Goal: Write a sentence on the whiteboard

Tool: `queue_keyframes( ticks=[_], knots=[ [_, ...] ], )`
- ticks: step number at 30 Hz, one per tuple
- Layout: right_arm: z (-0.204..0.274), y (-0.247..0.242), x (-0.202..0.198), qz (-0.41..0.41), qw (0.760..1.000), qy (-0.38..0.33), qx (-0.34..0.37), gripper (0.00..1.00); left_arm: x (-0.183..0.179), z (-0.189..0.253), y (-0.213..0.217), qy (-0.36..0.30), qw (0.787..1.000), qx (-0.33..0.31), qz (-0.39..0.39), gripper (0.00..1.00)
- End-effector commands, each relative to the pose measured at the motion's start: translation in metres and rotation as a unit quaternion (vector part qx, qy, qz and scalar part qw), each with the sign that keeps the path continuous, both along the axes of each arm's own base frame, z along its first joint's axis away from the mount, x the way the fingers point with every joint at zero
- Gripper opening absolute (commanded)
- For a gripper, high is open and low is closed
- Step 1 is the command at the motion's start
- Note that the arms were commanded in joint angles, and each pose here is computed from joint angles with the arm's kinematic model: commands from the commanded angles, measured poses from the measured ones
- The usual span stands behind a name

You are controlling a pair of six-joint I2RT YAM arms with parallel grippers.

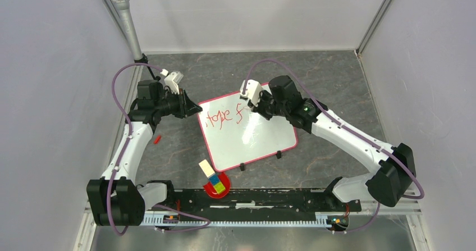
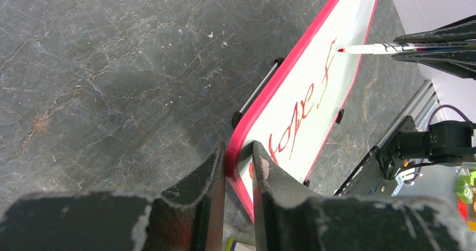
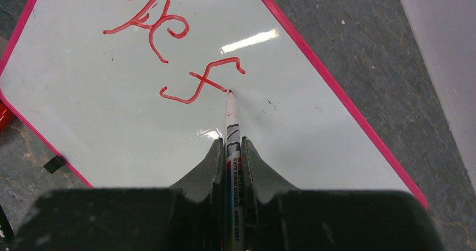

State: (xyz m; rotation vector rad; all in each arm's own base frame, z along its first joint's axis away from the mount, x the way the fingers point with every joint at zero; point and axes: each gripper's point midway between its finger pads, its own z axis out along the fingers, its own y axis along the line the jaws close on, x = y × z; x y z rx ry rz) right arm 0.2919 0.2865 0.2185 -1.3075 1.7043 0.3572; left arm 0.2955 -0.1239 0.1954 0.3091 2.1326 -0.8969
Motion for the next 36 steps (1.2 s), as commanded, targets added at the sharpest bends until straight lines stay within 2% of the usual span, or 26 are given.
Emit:
queue_keyframes(
  ticks=[1,14,36],
  knots=[
    [0.008,0.001,0.009,-0.005,1.0,-0.018,0.007,0.0,-0.006,-0.008,0.003,0.003,1.0,0.018,-0.006,0.03],
    [0.001,-0.016,0.011,-0.025,1.0,-0.018,-0.004,0.0,-0.005,-0.009,0.002,0.006,1.0,0.017,-0.006,0.03],
    [-0.019,-0.013,-0.013,0.003,1.0,0.03,0.004,0.0,-0.005,-0.009,0.002,0.005,1.0,0.016,-0.006,0.02]
  ],
)
